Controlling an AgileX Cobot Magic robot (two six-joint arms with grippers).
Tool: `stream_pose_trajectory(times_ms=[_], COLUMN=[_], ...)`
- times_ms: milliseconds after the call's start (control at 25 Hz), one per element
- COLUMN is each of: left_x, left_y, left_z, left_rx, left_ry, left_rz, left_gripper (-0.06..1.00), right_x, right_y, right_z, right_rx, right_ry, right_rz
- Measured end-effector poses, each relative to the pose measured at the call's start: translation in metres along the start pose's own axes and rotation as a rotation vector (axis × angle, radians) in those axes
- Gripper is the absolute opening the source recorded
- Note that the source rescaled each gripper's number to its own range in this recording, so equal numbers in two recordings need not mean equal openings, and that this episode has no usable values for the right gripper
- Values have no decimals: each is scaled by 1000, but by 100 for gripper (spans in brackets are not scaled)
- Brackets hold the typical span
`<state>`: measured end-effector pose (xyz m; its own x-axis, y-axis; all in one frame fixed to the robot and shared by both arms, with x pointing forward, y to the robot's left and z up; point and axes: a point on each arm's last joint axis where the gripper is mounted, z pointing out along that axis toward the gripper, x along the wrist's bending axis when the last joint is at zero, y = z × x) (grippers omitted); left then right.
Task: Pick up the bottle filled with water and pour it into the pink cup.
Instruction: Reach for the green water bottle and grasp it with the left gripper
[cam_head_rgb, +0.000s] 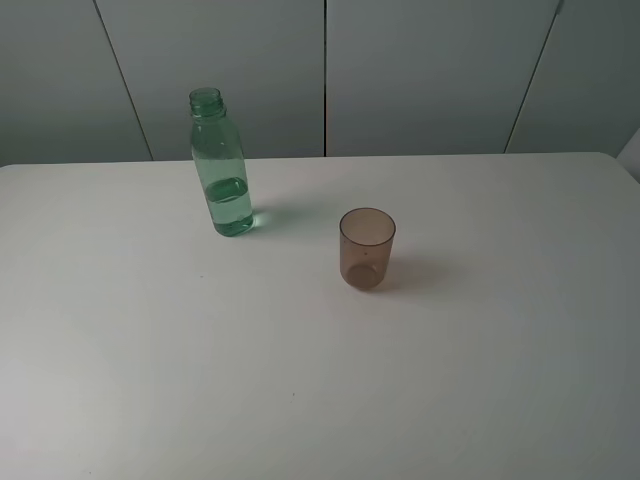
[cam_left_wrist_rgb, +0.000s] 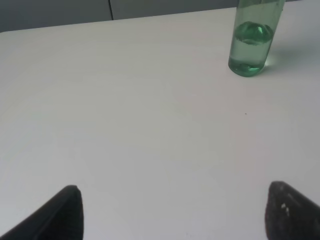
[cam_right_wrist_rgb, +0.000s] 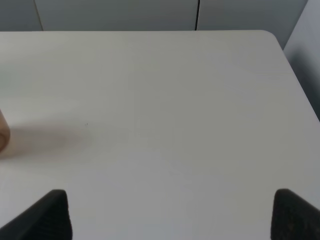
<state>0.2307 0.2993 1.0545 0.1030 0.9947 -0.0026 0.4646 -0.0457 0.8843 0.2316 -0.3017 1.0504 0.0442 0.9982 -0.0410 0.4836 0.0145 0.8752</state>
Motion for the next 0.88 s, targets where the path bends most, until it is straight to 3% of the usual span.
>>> stream_pose_trajectory(times_ms=[880], left_x=[0], left_y=[0], left_z=[0], left_rx=[2], left_ry=[0], left_rz=[0], left_gripper=[79], right_x=[0], right_y=[0], right_z=[0], right_rx=[0], right_ry=[0], right_rz=[0])
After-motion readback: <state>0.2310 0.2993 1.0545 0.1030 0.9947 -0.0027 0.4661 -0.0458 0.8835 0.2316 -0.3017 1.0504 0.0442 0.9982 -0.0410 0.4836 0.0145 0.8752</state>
